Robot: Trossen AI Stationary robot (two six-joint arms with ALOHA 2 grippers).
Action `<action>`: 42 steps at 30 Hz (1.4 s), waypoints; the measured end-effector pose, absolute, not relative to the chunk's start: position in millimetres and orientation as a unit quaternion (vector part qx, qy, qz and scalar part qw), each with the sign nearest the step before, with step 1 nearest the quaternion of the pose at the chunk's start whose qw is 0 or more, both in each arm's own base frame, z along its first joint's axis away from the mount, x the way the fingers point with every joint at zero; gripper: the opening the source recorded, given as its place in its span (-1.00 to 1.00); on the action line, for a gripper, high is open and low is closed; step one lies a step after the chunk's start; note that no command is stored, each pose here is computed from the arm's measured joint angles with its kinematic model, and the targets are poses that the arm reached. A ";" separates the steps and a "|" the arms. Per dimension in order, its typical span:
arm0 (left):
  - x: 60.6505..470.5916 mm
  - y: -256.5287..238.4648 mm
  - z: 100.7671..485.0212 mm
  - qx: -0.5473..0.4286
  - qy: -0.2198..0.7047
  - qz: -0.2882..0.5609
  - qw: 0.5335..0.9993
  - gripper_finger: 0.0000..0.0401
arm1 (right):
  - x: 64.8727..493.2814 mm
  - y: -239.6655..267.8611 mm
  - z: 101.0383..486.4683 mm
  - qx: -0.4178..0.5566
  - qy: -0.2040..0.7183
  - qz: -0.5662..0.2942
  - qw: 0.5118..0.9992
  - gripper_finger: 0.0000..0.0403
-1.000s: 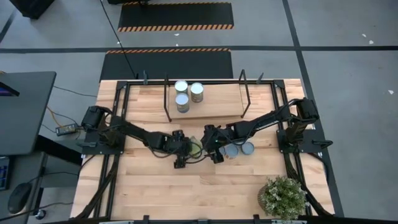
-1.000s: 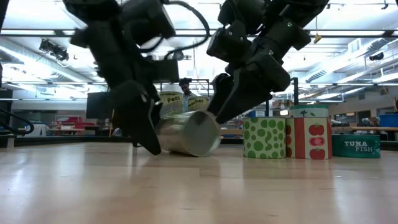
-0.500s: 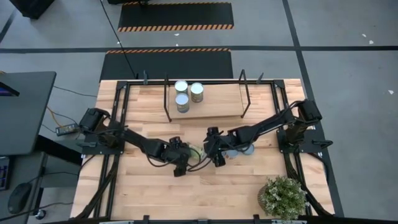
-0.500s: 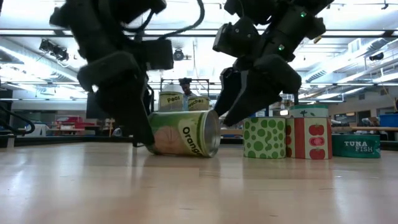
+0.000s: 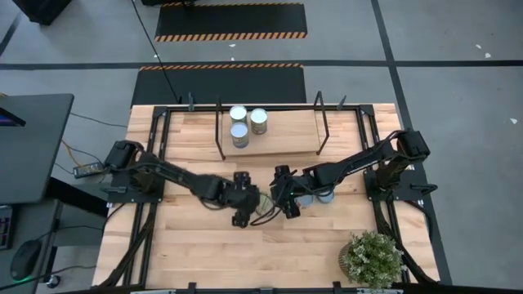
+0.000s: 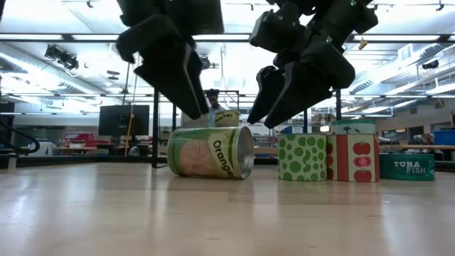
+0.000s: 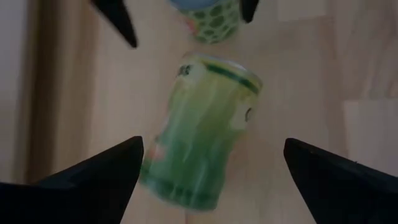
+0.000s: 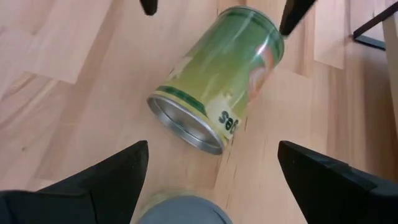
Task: Pick and place cans onto a shelf
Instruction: Put the canned oranges on the shelf
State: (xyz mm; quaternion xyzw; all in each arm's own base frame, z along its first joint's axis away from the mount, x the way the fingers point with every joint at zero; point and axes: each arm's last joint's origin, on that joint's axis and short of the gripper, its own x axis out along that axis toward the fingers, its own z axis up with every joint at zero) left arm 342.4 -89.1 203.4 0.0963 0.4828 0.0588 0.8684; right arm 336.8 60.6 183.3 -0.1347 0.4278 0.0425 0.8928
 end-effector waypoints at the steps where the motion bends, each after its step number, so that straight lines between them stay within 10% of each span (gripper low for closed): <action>1: 345.3 -83.0 202.4 0.092 0.485 0.047 0.868 0.97 | 335.7 61.3 183.7 -0.135 0.431 0.043 0.891 0.82; 42: 355.8 -46.0 172.8 0.012 0.553 -0.006 0.833 0.63 | 312.8 90.5 198.4 -0.150 0.399 0.045 0.903 0.82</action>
